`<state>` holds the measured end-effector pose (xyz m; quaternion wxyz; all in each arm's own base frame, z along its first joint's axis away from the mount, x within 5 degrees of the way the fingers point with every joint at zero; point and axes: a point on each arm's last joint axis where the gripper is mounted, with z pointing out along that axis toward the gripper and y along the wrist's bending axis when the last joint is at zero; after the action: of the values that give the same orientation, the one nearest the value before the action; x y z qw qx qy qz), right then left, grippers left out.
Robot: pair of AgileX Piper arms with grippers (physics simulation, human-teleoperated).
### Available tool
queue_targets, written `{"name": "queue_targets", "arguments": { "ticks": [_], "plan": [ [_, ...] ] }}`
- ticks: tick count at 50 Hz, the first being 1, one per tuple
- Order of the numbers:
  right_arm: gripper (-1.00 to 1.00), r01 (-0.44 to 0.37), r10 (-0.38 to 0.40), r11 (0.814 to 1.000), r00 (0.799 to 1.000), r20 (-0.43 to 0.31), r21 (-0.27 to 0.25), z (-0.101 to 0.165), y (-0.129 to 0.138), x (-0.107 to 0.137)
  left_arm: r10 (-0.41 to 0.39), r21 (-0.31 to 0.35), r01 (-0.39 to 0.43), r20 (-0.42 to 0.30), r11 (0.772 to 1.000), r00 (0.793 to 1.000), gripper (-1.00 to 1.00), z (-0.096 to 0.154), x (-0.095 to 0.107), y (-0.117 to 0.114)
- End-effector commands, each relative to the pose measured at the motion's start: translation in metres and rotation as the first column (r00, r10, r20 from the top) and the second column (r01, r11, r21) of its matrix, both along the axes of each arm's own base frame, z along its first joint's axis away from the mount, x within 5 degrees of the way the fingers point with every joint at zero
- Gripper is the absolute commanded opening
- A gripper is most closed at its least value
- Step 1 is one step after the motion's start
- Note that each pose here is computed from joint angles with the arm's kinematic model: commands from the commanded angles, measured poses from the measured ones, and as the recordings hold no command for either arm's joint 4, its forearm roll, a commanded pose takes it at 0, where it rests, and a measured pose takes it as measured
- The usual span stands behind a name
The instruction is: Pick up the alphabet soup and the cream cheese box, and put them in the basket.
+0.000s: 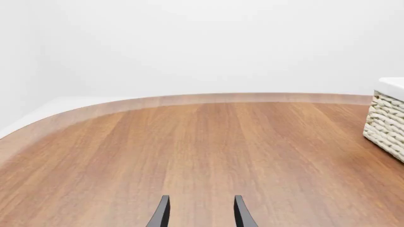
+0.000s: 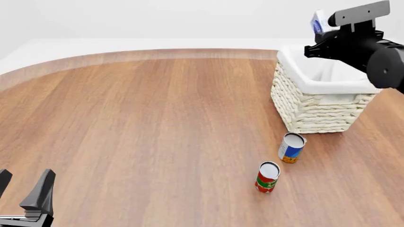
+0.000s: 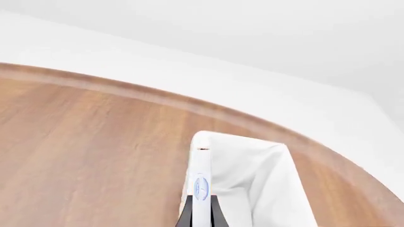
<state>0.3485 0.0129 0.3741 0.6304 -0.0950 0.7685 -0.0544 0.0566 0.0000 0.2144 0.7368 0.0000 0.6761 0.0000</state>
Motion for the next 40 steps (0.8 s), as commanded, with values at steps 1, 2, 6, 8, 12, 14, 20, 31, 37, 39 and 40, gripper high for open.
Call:
{"name": "queue_targets", "arguments": {
  "ticks": [1,2,6,8,12,14,20,31,37,39,40],
  "plan": [
    [-1.0,0.031,-0.031,0.999,0.999,0.011,-0.025,0.01,-0.013,0.014,0.0,0.0,0.0,0.0,1.0,1.0,1.0,0.0,0.0,0.0],
    [-1.0,0.031,-0.031,0.999,0.999,0.008,-0.031,0.01,-0.013,0.017,0.0,0.0,0.0,0.0,1.0,1.0,1.0,0.0,0.0,0.0],
    [-1.0,0.034,-0.033,0.999,0.999,0.005,-0.034,0.01,-0.014,0.023,0.0,0.0,0.0,0.0,1.0,1.0,1.0,0.0,0.0,0.0],
    [-1.0,0.035,-0.035,0.999,0.999,0.002,-0.034,0.009,-0.015,0.027,0.0,0.0,0.0,0.0,1.0,1.0,1.0,0.0,0.0,0.0],
    [-1.0,0.04,-0.04,0.998,0.999,-0.005,-0.039,0.008,-0.017,0.034,0.0,0.0,0.0,0.0,1.0,1.0,1.0,0.0,0.0,0.0],
    [-1.0,0.043,-0.043,0.998,0.999,-0.008,-0.043,0.008,-0.019,0.037,0.0,0.0,0.0,0.0,1.0,1.0,1.0,0.0,0.0,0.0],
    [-1.0,0.058,-0.058,0.997,0.998,-0.014,-0.043,0.006,-0.025,0.048,0.0,0.0,0.0,0.0,1.0,1.0,1.0,0.0,0.0,0.0],
    [-1.0,0.071,-0.072,0.997,0.997,-0.033,-0.031,0.001,-0.03,0.07,0.0,0.0,0.0,0.0,1.0,1.0,1.0,0.0,0.0,0.0],
    [-1.0,0.075,-0.076,0.997,0.996,-0.05,-0.027,-0.005,-0.032,0.084,0.0,0.0,0.0,0.0,1.0,1.0,1.0,0.0,0.0,0.0],
    [-1.0,0.078,-0.079,0.997,0.995,-0.058,-0.025,-0.007,-0.033,0.089,0.0,0.0,0.0,0.0,1.0,1.0,1.0,0.0,0.0,0.0],
    [-1.0,0.079,-0.08,0.997,0.995,-0.06,-0.023,-0.008,-0.034,0.091,0.0,0.0,0.0,0.0,1.0,1.0,1.0,0.0,0.0,0.0]
  ]
}}
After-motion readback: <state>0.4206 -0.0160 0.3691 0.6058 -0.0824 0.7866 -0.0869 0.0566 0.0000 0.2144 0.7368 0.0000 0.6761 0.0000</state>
